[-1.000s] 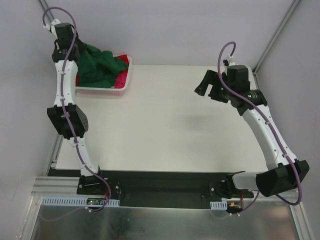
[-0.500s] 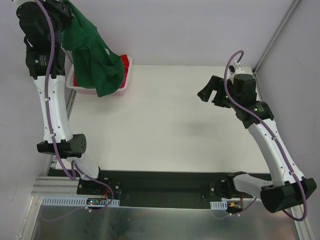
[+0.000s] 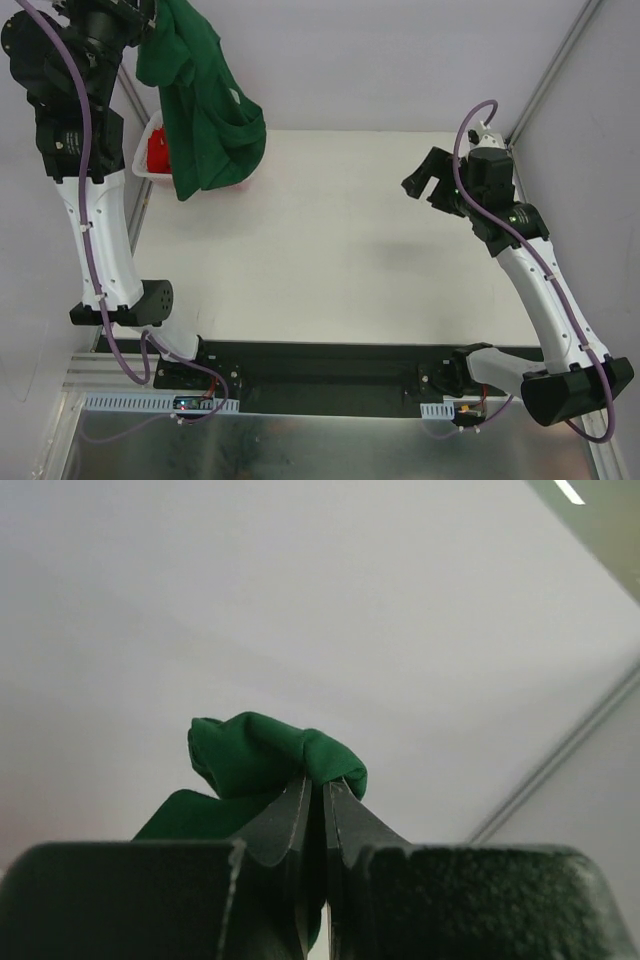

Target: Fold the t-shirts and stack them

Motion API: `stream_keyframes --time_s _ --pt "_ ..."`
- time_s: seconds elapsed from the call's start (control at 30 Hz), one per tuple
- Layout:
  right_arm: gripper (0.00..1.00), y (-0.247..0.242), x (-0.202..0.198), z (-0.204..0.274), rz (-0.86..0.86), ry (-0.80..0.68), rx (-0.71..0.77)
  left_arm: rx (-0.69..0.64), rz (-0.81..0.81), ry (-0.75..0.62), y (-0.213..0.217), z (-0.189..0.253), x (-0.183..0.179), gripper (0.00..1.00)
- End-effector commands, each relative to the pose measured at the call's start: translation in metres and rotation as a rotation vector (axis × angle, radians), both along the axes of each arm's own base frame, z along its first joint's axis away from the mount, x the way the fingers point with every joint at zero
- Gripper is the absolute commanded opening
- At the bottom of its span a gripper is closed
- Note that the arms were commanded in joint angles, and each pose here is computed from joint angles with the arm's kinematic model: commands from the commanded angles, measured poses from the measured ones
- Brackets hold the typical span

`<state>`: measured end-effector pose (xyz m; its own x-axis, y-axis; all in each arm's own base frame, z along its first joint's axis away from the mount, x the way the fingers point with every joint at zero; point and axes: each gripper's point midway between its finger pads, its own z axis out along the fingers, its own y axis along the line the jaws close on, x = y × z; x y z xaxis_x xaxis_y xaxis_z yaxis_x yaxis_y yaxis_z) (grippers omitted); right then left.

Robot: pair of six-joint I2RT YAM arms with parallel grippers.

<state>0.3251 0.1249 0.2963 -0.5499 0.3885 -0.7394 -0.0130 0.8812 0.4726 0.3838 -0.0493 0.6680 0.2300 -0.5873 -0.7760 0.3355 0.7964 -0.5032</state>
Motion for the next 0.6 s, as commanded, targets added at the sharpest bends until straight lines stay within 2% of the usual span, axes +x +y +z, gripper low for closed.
stream_keyframes --time_s 0.0,0.17,0.27,0.3,0.37,0.47,0.5,0.53,0.57 --pt "0.96 -0.009 0.006 0.020 -0.071 -0.034 0.008 0.007 -0.215 -0.236 -0.047 0.064 -0.077 0.00" --pt "0.96 -0.026 0.001 0.016 -0.148 -0.018 -0.028 0.007 -0.396 -0.120 -0.097 0.027 -0.056 0.00" --pt "0.96 -0.039 -0.009 0.014 -0.199 -0.020 -0.053 0.062 -0.538 -0.093 -0.163 0.007 -0.063 0.00" --pt "0.96 -0.043 -0.011 0.014 -0.214 -0.019 -0.058 0.083 -0.526 -0.051 -0.174 -0.011 -0.051 0.00" --pt "0.96 -0.054 -0.020 0.012 -0.247 -0.006 -0.085 0.099 -0.577 0.008 -0.204 -0.035 -0.054 0.00" --pt "0.96 -0.068 -0.032 0.013 -0.287 -0.006 -0.117 0.164 -0.517 0.129 -0.233 -0.092 -0.035 0.00" --pt "0.96 -0.071 -0.036 0.011 -0.294 0.002 -0.130 0.196 -0.531 0.196 -0.253 -0.124 -0.032 0.00" --pt "0.96 -0.075 -0.039 0.008 -0.300 0.006 -0.146 0.192 -0.494 0.249 -0.255 -0.144 -0.023 0.00" --pt "0.96 -0.077 -0.044 0.009 -0.302 0.000 -0.147 0.174 -0.493 0.365 -0.264 -0.187 -0.012 0.00"
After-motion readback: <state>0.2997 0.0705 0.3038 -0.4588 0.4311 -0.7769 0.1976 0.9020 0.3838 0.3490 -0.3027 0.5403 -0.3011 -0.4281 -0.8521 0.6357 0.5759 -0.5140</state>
